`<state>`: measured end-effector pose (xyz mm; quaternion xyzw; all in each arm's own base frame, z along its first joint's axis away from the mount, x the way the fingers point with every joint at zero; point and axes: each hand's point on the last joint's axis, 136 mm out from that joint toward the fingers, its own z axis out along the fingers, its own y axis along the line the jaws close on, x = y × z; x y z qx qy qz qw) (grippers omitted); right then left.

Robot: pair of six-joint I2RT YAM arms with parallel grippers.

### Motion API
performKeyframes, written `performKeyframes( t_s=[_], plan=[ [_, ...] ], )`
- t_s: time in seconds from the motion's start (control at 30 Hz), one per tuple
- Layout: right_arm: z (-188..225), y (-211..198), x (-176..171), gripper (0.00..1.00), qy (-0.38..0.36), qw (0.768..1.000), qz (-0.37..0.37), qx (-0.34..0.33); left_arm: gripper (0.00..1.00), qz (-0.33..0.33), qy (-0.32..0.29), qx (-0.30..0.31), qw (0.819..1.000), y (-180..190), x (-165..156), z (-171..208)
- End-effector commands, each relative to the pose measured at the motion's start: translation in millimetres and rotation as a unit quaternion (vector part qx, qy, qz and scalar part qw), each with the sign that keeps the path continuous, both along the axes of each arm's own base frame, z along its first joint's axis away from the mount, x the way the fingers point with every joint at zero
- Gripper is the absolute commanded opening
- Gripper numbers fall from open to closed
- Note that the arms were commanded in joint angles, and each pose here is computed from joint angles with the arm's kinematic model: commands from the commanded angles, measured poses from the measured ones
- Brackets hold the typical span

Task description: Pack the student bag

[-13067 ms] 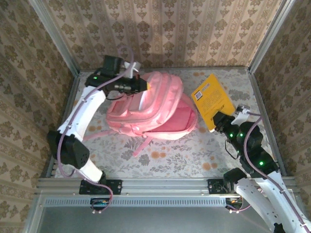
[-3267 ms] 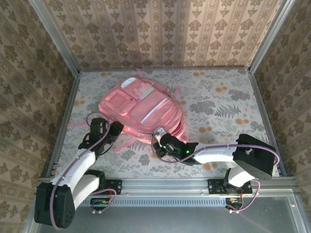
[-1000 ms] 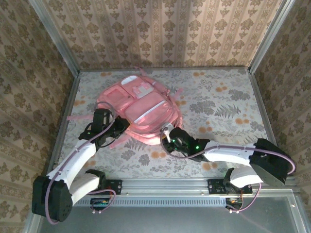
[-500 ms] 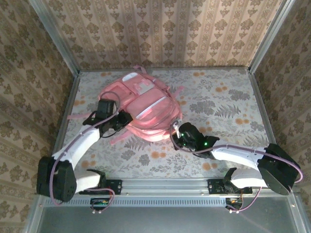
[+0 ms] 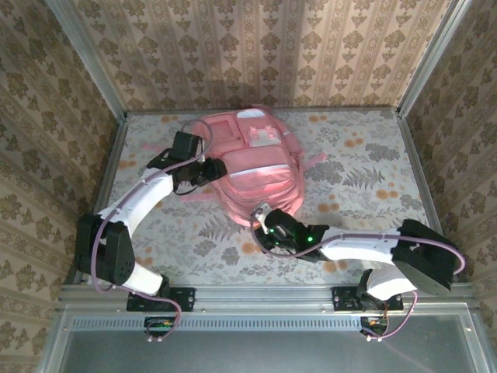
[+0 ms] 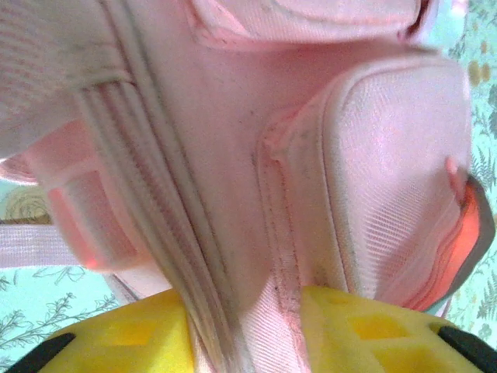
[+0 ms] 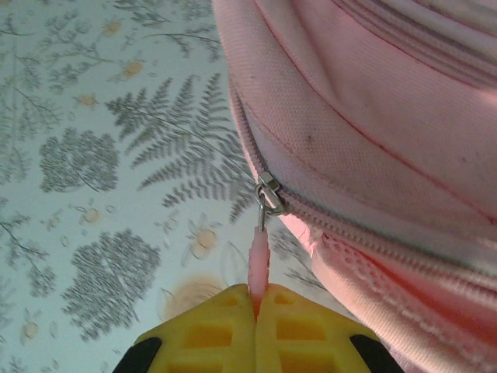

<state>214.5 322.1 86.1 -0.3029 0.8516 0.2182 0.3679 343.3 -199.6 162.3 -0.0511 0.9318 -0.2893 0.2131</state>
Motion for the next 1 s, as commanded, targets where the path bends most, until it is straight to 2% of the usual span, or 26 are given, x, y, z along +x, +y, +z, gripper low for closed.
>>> performKeyframes(
  t_s=[0.0, 0.1, 0.2, 0.27, 0.43, 0.63, 0.8, 0.97],
  plan=[
    [11, 33, -2, 0.00, 0.018, 0.999, 0.016, 0.048, 0.54, -0.001, -0.060, -0.019, 0.998, 5, 11, 39],
    [14, 46, 5, 0.00, 0.024, 0.998, 0.006, 0.066, 0.63, 0.019, -0.041, -0.039, 0.998, 15, -6, 36],
    [16, 54, 11, 0.00, 0.026, 0.997, -0.006, 0.078, 0.66, 0.049, -0.008, -0.076, 0.996, 20, -34, 28],
    [17, 61, 13, 0.00, 0.030, 0.996, -0.005, 0.086, 0.66, 0.071, 0.018, -0.109, 0.991, 20, -53, 22],
    [20, 75, 18, 0.00, 0.033, 0.994, -0.005, 0.100, 0.65, 0.117, 0.071, -0.140, 0.981, 16, -91, 1],
    [23, 80, 20, 0.00, 0.032, 0.994, -0.003, 0.101, 0.62, 0.114, 0.084, -0.120, 0.983, 2, -96, -21],
    [20, 70, 18, 0.00, 0.030, 0.994, -0.012, 0.100, 0.54, 0.108, 0.086, -0.108, 0.985, -7, -88, -33],
    [21, 59, 17, 0.00, 0.023, 0.995, -0.022, 0.097, 0.35, 0.104, 0.070, -0.076, 0.989, -3, -81, -40]
  ],
)
